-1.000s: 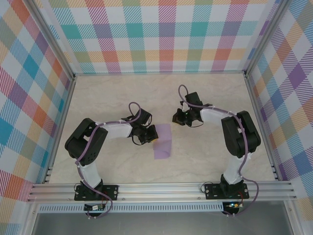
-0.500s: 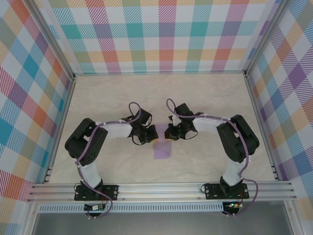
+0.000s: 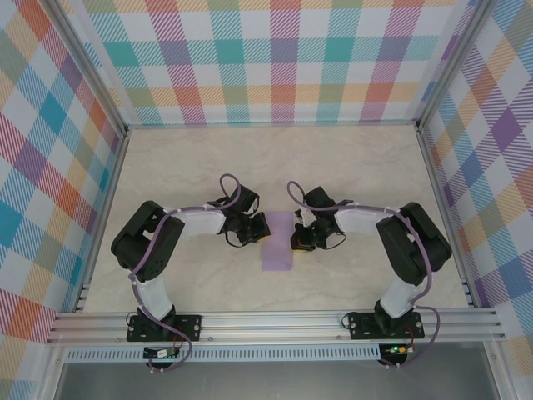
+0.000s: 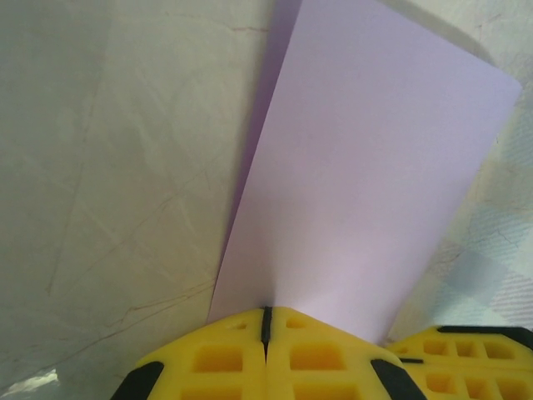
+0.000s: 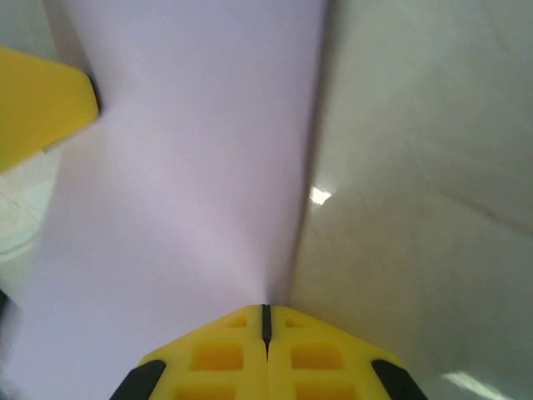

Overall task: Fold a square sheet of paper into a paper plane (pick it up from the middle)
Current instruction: Fold the square sheet of paper in half at the center of the table.

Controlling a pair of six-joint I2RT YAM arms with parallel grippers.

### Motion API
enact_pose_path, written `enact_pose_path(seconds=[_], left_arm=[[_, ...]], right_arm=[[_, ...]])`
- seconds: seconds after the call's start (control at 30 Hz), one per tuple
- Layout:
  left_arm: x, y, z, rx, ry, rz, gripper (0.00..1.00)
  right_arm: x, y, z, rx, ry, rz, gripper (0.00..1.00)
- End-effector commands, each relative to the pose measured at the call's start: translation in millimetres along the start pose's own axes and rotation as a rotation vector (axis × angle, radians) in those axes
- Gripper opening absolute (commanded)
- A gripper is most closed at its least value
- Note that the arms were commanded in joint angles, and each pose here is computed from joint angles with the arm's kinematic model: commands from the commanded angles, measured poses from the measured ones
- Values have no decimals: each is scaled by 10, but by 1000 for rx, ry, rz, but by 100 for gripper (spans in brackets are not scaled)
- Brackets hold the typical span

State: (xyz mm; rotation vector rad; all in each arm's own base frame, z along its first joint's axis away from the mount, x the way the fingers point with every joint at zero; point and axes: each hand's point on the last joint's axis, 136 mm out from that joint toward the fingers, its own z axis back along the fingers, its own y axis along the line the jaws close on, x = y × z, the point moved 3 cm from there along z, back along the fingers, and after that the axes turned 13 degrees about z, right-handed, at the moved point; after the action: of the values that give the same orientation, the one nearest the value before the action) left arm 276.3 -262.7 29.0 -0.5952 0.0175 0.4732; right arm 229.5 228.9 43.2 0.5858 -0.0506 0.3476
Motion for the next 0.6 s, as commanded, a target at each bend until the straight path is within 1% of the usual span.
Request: enact_pose_path(seconds=[0.0, 0.1, 0.23, 0.4, 0.57], left_arm=[[-216, 1320, -276, 485, 22, 126, 0], [-208, 1288, -260, 487, 23, 113, 0], [-196, 1261, -235, 488, 19, 99, 0], [-194, 1258, -224, 490, 17, 99, 0], [-195, 1279, -232, 497, 17, 100, 0]], right_arm=[[-28, 29, 174, -32, -50, 45, 0], [128, 210, 279, 35, -125, 73, 0], [268, 346, 208, 94, -134, 73, 0], [331, 425, 8, 133, -95, 58, 0], [190, 385, -172, 133, -20, 41, 0]])
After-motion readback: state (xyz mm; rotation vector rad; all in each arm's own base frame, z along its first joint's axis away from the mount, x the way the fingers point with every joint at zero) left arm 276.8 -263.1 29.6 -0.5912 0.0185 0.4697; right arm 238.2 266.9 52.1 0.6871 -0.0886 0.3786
